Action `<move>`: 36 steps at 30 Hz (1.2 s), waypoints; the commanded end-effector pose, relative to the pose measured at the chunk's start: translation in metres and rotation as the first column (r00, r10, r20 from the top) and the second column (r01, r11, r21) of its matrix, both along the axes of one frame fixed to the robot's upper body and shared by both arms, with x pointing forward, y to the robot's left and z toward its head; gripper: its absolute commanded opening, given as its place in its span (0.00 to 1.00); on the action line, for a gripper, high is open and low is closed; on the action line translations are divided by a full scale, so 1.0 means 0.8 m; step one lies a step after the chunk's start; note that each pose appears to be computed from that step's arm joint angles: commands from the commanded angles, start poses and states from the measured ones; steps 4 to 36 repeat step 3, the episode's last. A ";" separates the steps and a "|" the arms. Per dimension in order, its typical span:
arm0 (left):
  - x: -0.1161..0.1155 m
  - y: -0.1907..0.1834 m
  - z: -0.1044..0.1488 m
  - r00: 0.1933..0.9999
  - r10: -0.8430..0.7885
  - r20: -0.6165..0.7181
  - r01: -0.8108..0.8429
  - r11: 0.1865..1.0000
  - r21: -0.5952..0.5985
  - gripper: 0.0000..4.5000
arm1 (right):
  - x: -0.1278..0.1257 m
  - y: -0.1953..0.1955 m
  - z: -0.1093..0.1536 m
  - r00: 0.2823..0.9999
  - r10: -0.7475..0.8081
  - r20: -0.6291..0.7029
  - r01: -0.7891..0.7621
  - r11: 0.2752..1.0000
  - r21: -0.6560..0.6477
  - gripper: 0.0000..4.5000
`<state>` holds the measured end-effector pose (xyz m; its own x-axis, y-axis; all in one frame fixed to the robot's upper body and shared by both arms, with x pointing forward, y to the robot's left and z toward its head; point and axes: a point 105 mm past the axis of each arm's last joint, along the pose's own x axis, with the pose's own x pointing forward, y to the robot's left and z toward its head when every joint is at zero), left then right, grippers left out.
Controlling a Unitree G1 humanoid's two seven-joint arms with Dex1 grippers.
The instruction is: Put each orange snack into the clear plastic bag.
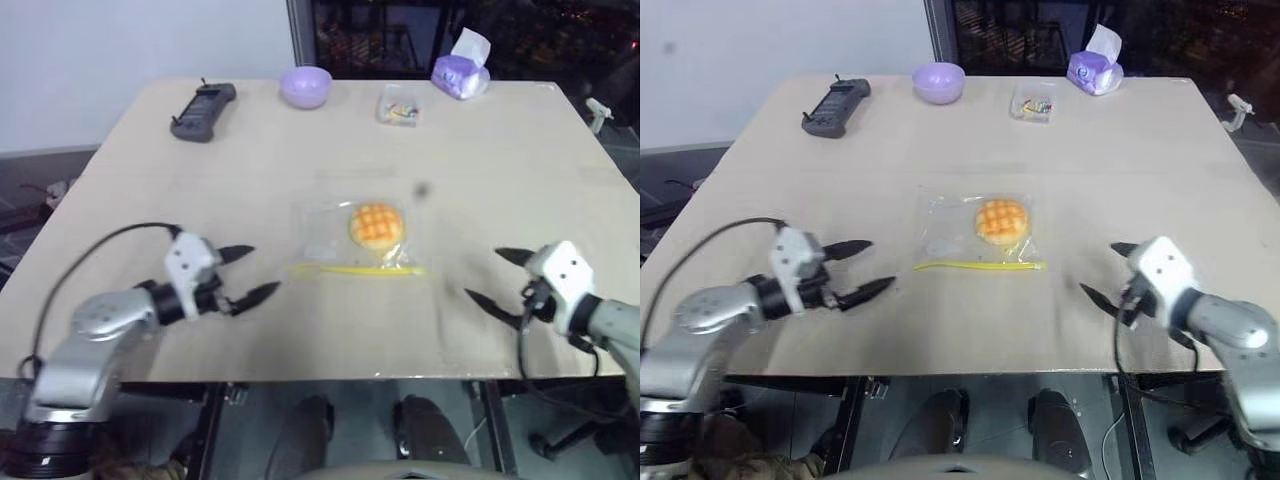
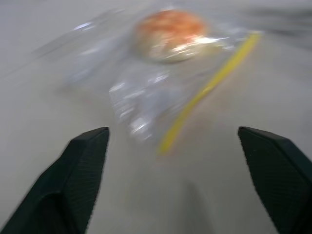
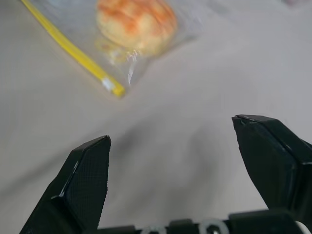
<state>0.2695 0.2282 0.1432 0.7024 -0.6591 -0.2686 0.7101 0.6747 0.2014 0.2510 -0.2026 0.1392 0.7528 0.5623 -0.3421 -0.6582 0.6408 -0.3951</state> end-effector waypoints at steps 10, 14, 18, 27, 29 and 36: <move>-0.009 0.018 0.023 1.000 0.021 -0.002 -0.021 0.999 0.029 0.98 | -0.016 -0.005 0.030 0.999 0.038 0.028 -0.040 0.996 0.083 1.00; -0.009 0.018 0.023 1.000 0.021 -0.002 -0.021 0.999 0.029 0.98 | -0.016 -0.005 0.030 0.999 0.038 0.028 -0.040 0.996 0.083 1.00; -0.009 0.018 0.023 1.000 0.021 -0.002 -0.021 0.999 0.029 0.98 | -0.016 -0.005 0.030 0.999 0.038 0.028 -0.040 0.996 0.083 1.00; -0.009 0.018 0.023 1.000 0.021 -0.002 -0.021 0.999 0.029 0.98 | -0.016 -0.005 0.030 0.999 0.038 0.028 -0.040 0.996 0.083 1.00; -0.009 0.018 0.023 1.000 0.021 -0.002 -0.021 0.999 0.029 0.98 | -0.016 -0.005 0.030 0.999 0.038 0.028 -0.040 0.996 0.083 1.00; -0.009 0.018 0.023 1.000 0.021 -0.002 -0.021 0.999 0.029 0.98 | -0.016 -0.005 0.030 0.999 0.038 0.028 -0.040 0.996 0.083 1.00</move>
